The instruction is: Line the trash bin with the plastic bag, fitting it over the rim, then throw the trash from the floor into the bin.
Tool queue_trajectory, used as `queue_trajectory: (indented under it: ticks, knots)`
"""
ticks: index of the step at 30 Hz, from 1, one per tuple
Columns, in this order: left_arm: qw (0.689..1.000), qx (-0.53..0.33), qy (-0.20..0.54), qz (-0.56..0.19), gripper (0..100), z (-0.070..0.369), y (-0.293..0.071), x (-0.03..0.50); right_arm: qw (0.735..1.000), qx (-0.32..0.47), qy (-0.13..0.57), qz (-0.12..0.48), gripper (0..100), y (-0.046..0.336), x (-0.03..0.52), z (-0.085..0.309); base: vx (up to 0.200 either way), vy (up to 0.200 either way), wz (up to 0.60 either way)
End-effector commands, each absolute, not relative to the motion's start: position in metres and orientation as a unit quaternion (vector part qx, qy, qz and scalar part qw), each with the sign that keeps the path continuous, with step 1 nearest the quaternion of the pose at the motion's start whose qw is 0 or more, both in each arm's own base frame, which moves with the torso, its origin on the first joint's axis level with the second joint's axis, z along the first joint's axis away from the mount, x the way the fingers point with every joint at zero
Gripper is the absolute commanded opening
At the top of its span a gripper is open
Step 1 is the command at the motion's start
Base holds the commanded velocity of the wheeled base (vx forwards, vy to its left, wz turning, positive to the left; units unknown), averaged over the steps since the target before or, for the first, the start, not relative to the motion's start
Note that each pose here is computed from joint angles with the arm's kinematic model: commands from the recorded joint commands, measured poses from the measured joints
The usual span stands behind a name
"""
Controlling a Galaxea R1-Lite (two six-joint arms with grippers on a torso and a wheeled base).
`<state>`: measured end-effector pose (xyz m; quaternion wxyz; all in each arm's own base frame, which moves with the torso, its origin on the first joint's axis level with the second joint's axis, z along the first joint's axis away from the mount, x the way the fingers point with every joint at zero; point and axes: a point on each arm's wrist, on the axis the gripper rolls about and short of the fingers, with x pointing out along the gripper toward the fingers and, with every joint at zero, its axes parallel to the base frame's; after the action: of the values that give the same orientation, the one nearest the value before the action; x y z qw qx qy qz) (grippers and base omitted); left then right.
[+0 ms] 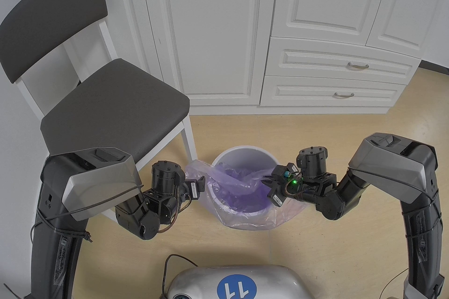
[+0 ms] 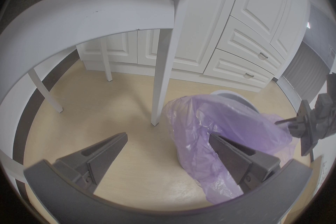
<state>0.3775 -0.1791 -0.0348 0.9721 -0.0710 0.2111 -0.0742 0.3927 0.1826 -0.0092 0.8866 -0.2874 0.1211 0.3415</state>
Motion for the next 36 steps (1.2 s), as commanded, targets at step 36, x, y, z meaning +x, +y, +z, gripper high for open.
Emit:
queue_trajectory:
  ticks: [36]
  knots:
    - [0.973, -0.074, 0.204, -0.082, 100, -0.032, -0.184, 0.373, 0.964, -0.117, 0.07, 0.229, 0, 0.175, 0.451, -0.013, 0.0, 0.0, 0.0]
